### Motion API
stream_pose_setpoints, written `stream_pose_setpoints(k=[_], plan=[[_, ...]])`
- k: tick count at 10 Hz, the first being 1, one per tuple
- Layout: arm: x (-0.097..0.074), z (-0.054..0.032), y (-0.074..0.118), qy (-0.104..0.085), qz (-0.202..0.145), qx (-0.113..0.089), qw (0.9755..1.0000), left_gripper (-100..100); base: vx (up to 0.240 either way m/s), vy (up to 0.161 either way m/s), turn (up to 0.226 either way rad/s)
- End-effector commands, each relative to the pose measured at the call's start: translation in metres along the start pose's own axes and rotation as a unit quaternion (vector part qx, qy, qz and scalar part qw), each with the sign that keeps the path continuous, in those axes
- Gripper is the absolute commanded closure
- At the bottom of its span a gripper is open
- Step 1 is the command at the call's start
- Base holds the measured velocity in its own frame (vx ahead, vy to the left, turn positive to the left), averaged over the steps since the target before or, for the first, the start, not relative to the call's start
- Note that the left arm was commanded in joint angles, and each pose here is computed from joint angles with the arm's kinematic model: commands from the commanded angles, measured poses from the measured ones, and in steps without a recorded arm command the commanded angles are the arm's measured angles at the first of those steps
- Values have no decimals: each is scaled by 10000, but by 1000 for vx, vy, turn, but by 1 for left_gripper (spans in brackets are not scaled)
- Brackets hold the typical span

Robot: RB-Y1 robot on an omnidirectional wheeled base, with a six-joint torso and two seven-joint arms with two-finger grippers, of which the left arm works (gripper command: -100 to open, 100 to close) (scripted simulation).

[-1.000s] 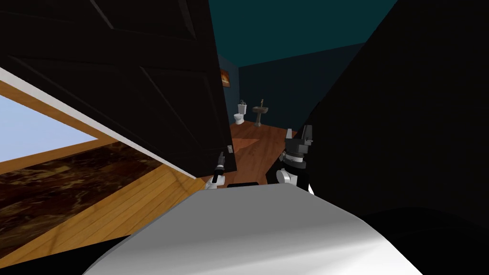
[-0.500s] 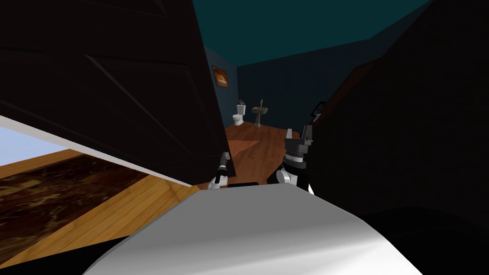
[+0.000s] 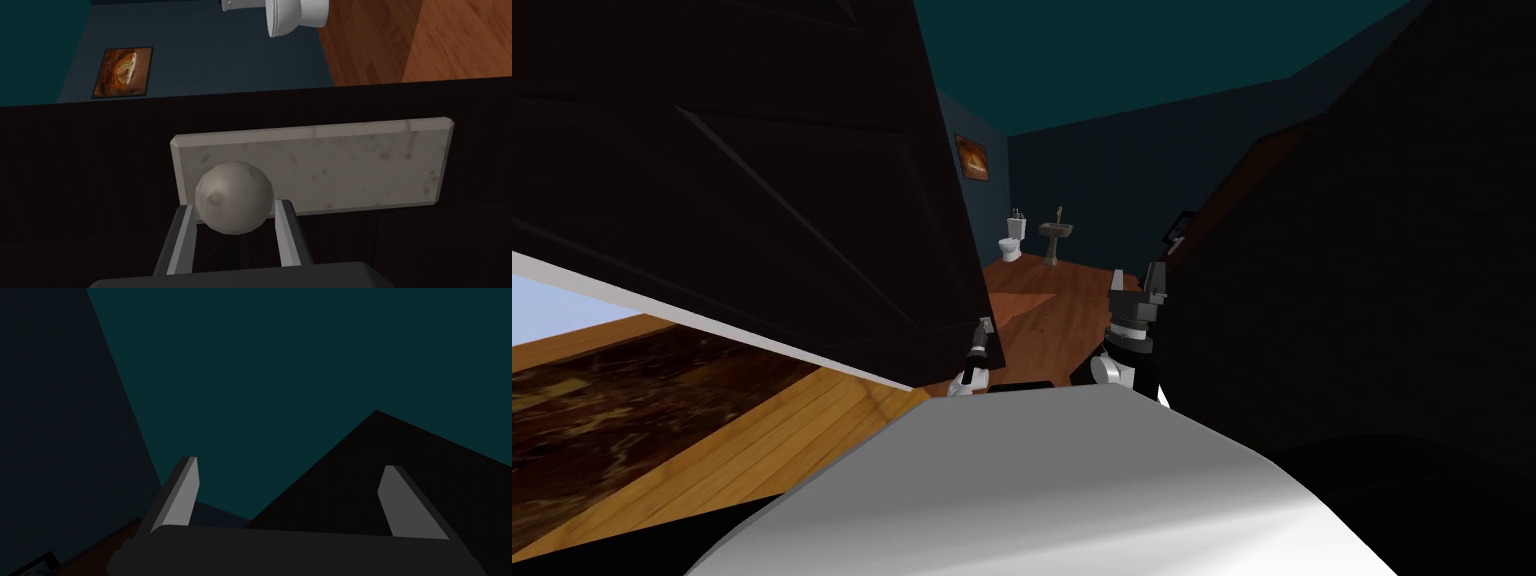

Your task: Push the door open

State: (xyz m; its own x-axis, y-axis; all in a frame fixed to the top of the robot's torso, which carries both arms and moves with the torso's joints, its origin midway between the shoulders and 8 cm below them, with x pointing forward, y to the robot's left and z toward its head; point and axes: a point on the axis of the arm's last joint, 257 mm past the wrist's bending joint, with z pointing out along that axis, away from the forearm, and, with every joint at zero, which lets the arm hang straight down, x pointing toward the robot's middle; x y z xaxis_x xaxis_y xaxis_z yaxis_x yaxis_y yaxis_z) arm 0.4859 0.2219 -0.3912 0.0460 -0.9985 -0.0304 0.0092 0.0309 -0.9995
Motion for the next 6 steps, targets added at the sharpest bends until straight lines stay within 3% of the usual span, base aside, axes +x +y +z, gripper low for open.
stream_pose_setpoints(k=[1,2,3,5,6], plan=[[-9,3,-9,-7,0,14,10000,100,-8,-2,2],[-9,3,-9,-7,0,14,10000,100,0,0,0],[-258,16,0,-192,133,2,9997,100,115,-10,16],[-354,24,-8,-277,173,10,9995,100,165,-9,44],[-304,9,35,-224,183,-63,9996,-100,12,20,58]])
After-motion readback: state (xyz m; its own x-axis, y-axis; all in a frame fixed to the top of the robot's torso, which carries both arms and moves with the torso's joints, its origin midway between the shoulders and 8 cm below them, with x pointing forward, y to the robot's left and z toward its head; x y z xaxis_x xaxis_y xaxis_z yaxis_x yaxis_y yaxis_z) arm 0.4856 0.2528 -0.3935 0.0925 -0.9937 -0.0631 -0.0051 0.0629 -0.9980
